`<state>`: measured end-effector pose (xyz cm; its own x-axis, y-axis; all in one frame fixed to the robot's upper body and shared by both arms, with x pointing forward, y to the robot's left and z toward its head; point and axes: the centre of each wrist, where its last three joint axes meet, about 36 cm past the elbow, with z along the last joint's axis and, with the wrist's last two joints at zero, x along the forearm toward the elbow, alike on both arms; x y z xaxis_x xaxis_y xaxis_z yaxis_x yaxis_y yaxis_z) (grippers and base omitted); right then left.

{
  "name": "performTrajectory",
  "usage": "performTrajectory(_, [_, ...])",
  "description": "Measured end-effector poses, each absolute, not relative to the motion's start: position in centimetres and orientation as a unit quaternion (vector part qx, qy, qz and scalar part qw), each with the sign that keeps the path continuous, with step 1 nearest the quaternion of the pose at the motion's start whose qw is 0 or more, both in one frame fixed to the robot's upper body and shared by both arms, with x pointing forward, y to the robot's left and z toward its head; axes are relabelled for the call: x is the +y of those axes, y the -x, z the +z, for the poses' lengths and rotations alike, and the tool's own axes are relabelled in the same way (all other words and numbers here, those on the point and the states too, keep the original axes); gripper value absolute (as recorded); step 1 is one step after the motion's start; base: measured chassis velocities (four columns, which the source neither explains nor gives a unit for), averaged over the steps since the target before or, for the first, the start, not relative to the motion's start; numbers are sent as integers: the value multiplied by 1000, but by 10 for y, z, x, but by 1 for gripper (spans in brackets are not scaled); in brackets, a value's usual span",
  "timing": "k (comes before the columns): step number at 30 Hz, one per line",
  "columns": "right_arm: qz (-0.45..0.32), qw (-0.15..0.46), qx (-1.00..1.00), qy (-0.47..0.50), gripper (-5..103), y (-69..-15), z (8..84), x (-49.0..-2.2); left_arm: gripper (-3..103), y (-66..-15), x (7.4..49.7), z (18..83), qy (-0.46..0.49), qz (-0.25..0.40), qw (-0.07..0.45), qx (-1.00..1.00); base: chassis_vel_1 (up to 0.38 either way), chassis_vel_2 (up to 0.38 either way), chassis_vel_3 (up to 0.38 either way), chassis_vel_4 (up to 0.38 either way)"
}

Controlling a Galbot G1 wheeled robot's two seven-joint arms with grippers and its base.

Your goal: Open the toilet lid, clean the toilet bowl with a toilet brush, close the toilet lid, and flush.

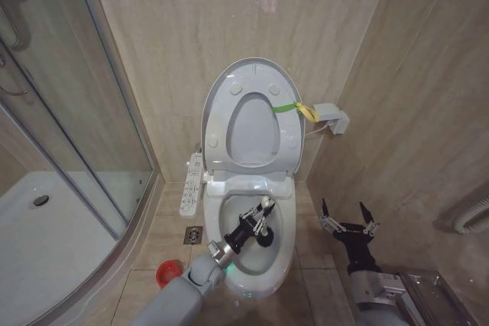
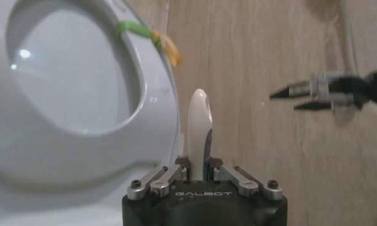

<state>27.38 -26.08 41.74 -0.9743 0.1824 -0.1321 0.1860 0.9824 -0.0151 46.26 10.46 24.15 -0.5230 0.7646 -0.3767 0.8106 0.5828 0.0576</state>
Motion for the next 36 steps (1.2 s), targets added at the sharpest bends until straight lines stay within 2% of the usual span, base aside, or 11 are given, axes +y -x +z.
performTrajectory(7, [-14,65,993,-93,100,-274,417,-261,18,-467,113,234,-447,-52,181,874,0,0,0,0])
performTrajectory(15, [-14,65,993,-93,100,-274,417,-261,18,-463,90,263,-464,-73,209,858,0,0,0,0])
performTrajectory(19, [-14,65,993,-93,100,-274,417,-261,18,-465,93,250,-460,-64,194,864,0,0,0,0])
performTrajectory(22, [-14,65,993,-93,100,-274,417,-261,18,-474,114,229,-444,-36,168,879,0,0,0,0])
performTrajectory(25, [-14,65,993,-93,100,-274,417,-261,18,-480,124,227,-436,-25,167,884,0,0,0,0])
performTrajectory(32, [-14,65,993,-93,100,-274,417,-261,18,-481,116,249,-440,-35,198,875,0,0,0,0])
performTrajectory(36, [-14,65,993,-93,100,-274,417,-261,18,-476,112,245,-445,-41,199,873,0,0,0,0])
